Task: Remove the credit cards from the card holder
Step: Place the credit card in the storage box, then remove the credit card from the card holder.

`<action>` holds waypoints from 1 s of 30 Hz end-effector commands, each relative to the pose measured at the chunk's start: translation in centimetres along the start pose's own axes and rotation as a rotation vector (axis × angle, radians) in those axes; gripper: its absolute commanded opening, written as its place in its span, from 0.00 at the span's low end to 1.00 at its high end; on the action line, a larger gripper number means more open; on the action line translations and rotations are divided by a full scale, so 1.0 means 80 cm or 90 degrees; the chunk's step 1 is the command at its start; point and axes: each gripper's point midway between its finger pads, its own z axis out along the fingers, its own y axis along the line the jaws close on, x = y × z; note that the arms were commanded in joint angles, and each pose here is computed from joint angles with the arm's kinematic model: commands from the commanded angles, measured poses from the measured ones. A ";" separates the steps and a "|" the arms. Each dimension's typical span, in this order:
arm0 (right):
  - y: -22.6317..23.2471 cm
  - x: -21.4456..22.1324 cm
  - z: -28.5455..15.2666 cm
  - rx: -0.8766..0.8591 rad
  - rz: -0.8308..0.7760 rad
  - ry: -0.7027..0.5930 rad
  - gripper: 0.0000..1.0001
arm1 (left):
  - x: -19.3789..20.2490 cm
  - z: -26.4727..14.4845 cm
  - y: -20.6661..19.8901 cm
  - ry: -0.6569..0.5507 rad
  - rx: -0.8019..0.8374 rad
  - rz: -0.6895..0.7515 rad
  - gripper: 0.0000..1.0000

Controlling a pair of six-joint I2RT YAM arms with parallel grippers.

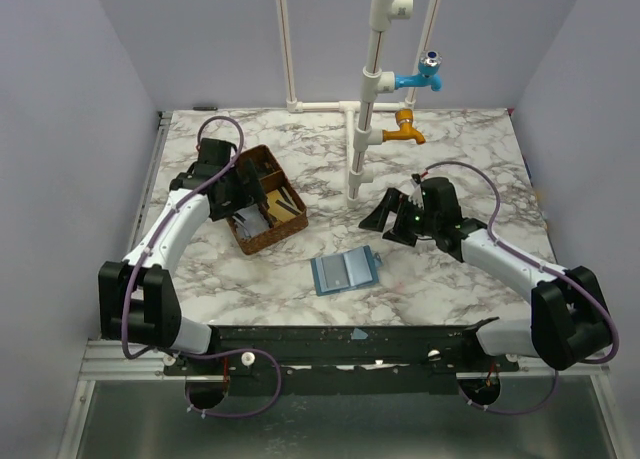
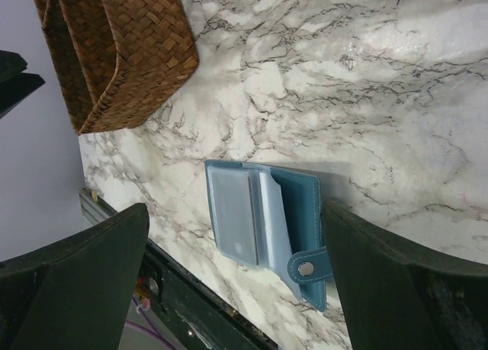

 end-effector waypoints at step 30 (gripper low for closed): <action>0.028 0.125 0.060 0.231 -0.250 0.050 0.89 | 0.070 -0.074 -0.068 -0.012 0.173 0.122 0.99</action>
